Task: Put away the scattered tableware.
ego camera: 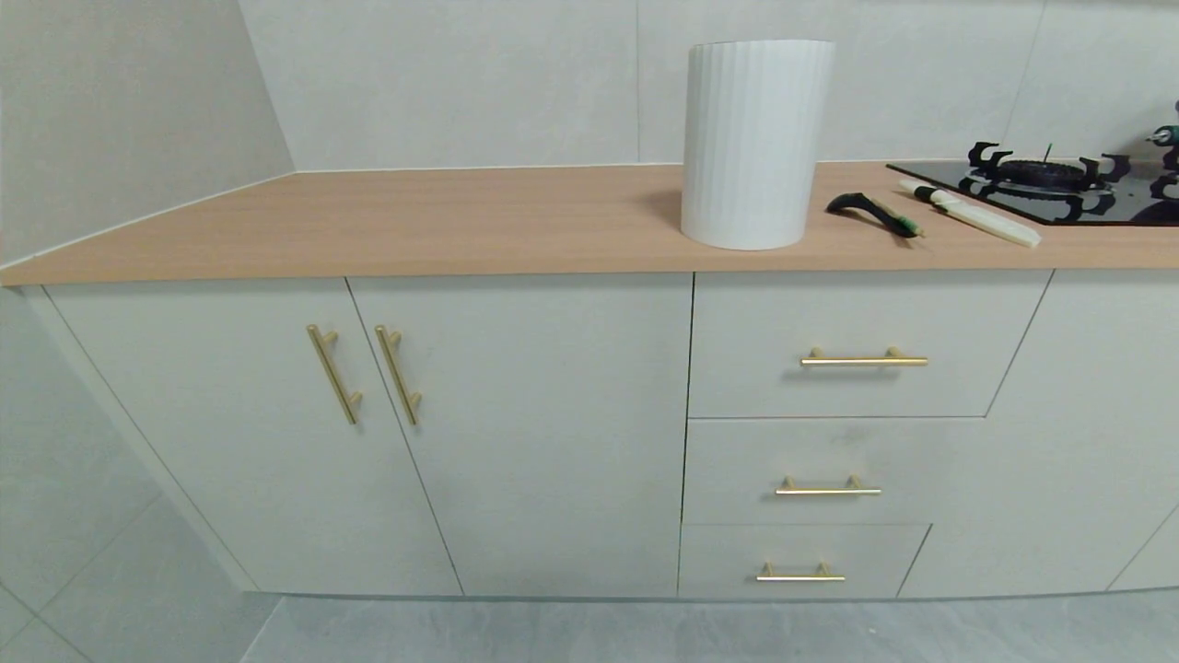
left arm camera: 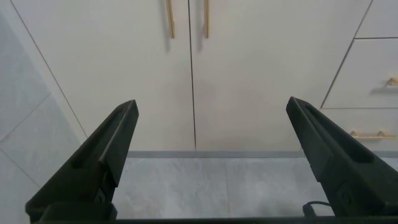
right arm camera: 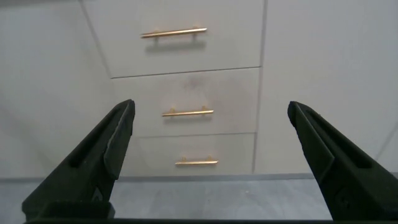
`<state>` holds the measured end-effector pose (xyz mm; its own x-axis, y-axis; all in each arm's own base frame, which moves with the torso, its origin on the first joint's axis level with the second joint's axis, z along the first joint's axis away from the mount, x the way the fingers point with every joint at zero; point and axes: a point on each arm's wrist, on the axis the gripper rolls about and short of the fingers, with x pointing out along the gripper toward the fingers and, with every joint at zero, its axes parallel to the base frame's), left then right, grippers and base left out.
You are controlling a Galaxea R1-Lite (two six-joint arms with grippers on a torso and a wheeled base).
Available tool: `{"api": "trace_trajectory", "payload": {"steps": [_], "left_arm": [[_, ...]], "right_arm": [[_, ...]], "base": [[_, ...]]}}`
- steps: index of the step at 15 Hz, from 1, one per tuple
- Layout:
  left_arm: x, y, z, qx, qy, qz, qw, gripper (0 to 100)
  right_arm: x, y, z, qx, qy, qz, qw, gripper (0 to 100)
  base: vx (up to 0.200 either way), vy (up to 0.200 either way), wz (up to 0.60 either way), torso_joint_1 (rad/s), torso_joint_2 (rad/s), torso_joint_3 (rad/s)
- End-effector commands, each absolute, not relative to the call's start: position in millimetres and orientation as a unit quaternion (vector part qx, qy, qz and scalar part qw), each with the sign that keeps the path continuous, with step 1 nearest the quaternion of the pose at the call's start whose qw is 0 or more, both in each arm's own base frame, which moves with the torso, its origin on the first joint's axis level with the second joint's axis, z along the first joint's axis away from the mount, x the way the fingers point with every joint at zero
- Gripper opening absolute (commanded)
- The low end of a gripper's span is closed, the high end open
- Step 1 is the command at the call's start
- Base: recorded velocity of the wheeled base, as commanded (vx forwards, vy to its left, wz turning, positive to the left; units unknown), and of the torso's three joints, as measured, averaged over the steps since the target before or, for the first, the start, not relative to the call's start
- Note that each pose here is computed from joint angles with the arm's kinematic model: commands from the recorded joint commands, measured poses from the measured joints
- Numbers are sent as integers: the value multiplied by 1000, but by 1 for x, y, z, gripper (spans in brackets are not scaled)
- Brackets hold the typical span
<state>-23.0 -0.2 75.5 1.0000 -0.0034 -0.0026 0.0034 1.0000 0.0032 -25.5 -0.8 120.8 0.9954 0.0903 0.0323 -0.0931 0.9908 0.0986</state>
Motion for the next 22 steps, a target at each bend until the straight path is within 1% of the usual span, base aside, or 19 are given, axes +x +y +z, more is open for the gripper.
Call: {"api": "trace_trajectory", "payload": {"steps": [1,3,5,6,7,9,11,12,14,17,19,22], "left_arm": [[-23,0,75,2,2,-2,1000,100],[-23,0,75,2,2,-2,1000,100],[-23,0,75,2,2,-2,1000,100],[-23,0,75,2,2,-2,1000,100],[-23,0,75,2,2,-2,1000,100],[-23,0,75,2,2,-2,1000,100],[-23,0,75,2,2,-2,1000,100],[-23,0,75,2,2,-2,1000,100],[-23,0,75,2,2,-2,1000,100],[-23,0,75,2,2,-2,1000,100],[-23,0,75,2,2,-2,1000,100],[-23,0,75,2,2,-2,1000,100]], "right_arm": [[16,5,147,39,123,133,983,100],[52,15,160,30,201,145,968,100],[96,26,166,23,274,143,951,100],[113,30,167,21,292,141,946,100],[144,38,160,18,316,135,939,100],[180,46,149,18,314,133,940,100],[220,54,127,16,327,122,937,100],[232,56,117,14,337,114,935,100],[257,59,87,2,355,81,931,100],[284,59,43,0,361,54,931,100],[297,57,25,2,334,36,942,100],[308,59,-3,3,305,34,952,100]], "base": [[0,0,0,0,0,0],[0,0,0,0,0,0],[0,0,0,0,0,0],[0,0,0,0,0,0],[0,0,0,0,0,0],[0,0,0,0,0,0],[0,0,0,0,0,0],[0,0,0,0,0,0],[0,0,0,0,0,0],[0,0,0,0,0,0],[0,0,0,0,0,0],[0,0,0,0,0,0]]}}
